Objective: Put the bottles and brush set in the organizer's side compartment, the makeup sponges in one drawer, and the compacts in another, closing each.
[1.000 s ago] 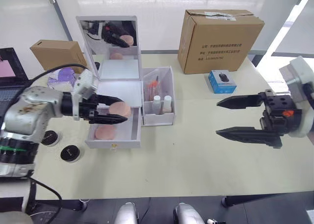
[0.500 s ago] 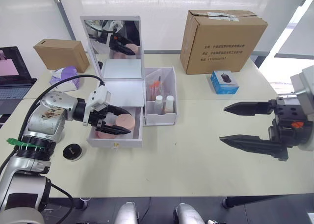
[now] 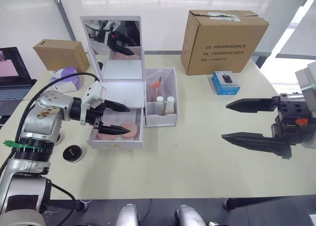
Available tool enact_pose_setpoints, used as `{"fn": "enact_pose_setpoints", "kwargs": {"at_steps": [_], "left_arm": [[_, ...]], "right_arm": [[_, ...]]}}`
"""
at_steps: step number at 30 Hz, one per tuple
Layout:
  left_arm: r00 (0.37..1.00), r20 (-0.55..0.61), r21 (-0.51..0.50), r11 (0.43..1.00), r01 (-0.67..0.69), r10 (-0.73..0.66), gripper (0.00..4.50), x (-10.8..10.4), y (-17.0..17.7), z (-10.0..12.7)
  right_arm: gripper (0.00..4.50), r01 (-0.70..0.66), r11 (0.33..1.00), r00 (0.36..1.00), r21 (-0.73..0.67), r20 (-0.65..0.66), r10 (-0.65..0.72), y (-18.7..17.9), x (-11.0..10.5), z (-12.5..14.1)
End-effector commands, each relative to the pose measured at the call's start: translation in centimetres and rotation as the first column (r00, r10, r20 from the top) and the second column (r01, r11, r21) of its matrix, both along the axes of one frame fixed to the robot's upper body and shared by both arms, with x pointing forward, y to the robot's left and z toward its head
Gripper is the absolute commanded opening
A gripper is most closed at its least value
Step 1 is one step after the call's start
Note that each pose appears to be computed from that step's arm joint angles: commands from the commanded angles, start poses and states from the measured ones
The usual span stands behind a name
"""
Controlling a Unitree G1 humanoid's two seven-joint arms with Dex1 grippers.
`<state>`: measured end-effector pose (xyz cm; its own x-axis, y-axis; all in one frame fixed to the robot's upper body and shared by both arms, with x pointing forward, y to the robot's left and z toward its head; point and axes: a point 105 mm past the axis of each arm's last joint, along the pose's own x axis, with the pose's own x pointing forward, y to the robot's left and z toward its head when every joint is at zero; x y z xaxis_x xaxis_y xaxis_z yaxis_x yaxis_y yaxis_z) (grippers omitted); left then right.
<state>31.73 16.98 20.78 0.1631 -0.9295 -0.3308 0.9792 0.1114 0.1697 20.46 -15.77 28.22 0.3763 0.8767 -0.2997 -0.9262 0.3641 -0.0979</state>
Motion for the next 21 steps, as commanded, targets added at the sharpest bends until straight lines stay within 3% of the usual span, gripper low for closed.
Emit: {"fn": "enact_pose_setpoints", "kwargs": {"at_steps": [1,4,6,10,13,17,21], "left_arm": [[0.999,0.023,-0.06,0.998,-0.031,0.032,4.49,-0.9,0.4,2.4],[0.998,-0.042,-0.099,0.994,-0.055,0.051,4.49,-2.8,1.1,3.2],[0.987,-0.095,-0.139,0.98,-0.145,0.132,4.49,-5.0,3.1,3.4],[0.947,-0.14,-0.171,0.935,-0.311,0.289,4.49,-8.0,5.4,2.1],[0.896,-0.196,-0.214,0.874,-0.437,0.399,3.85,-10.0,6.4,0.3],[0.814,-0.291,-0.223,0.791,-0.569,0.503,2.57,-13.1,6.6,-3.0],[0.712,-0.306,-0.219,0.682,-0.698,0.632,1.24,-14.2,6.9,-6.2]], "right_arm": [[4.5,-0.023,1.0,0.999,-0.003,0.045,0.024,0.1,0.2,0.9],[4.5,-0.055,0.999,0.997,-0.003,0.047,0.055,0.3,0.5,1.0],[4.5,-0.094,0.996,0.994,-0.005,0.048,0.094,0.6,1.3,1.0],[4.5,-0.137,0.99,0.988,-0.021,0.063,0.138,0.9,2.9,1.1],[4.5,-0.171,0.985,0.983,-0.033,0.065,0.173,1.1,3.8,1.0],[4.5,-0.184,0.982,0.98,-0.049,0.069,0.187,1.3,5.1,0.7],[4.5,-0.198,0.978,0.977,-0.057,0.07,0.202,1.6,5.7,0.5]]}}
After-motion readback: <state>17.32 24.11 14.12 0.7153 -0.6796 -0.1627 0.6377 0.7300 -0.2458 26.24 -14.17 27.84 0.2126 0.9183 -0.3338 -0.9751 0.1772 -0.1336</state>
